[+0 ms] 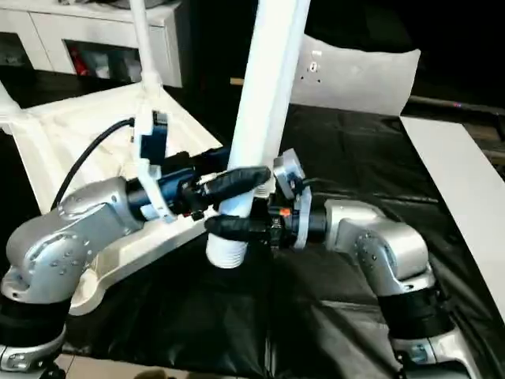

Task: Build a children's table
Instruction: Pick table leg

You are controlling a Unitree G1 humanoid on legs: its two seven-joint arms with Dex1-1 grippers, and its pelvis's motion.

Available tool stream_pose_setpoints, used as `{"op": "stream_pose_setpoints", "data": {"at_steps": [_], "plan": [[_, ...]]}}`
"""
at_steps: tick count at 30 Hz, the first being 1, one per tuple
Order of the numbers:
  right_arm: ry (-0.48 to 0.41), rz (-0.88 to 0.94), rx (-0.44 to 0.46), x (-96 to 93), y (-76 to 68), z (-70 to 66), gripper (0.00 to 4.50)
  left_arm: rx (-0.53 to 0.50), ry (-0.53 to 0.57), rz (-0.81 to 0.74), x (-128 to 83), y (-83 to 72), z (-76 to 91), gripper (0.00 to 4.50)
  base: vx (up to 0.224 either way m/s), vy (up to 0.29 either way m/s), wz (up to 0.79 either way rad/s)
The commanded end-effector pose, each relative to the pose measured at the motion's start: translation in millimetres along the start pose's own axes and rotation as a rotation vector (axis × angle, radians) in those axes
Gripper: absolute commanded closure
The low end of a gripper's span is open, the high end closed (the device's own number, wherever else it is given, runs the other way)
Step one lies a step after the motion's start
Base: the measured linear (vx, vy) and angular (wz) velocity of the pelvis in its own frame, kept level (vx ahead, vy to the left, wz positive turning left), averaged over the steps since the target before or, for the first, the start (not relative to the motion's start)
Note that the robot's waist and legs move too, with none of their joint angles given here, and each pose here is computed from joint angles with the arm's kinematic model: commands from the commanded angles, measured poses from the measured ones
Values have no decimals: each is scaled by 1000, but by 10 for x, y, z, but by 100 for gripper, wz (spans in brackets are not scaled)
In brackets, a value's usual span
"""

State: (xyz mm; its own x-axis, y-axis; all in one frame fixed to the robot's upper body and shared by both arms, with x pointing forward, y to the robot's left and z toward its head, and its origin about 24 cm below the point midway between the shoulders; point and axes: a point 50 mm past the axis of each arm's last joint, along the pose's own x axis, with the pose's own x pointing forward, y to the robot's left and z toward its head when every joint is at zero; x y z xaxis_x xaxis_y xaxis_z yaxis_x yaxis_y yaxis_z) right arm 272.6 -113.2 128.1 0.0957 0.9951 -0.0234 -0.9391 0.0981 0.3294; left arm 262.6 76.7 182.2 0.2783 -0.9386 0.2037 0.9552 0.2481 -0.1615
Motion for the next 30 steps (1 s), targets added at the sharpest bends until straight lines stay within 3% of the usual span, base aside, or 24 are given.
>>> {"op": "stream_pose_setpoints", "data": {"at_steps": [1,6,8,12,16,23,30], "plan": [[18,-47,36,-36,-51,-72,256,21,-37,-139,83,-186,75,137,0,0,0],[22,-53,35,-3,-55,-106,257,-20,-56,-220,132,-279,59,99,0,0,0],[26,-61,32,11,-60,-125,257,-28,-38,-223,155,-279,23,61,0,0,0],[28,-66,30,23,-63,-138,257,-22,-23,-217,170,-260,1,39,0,0,0],[19,-69,31,24,-53,-141,257,-20,-84,-183,140,-213,67,3,0,0,0],[-50,-121,7,-45,-4,-115,259,24,-212,109,-106,51,241,0,0,0,0],[-127,-388,-103,-150,28,-112,259,95,-69,470,-555,221,111,0,0,0,0]]}}
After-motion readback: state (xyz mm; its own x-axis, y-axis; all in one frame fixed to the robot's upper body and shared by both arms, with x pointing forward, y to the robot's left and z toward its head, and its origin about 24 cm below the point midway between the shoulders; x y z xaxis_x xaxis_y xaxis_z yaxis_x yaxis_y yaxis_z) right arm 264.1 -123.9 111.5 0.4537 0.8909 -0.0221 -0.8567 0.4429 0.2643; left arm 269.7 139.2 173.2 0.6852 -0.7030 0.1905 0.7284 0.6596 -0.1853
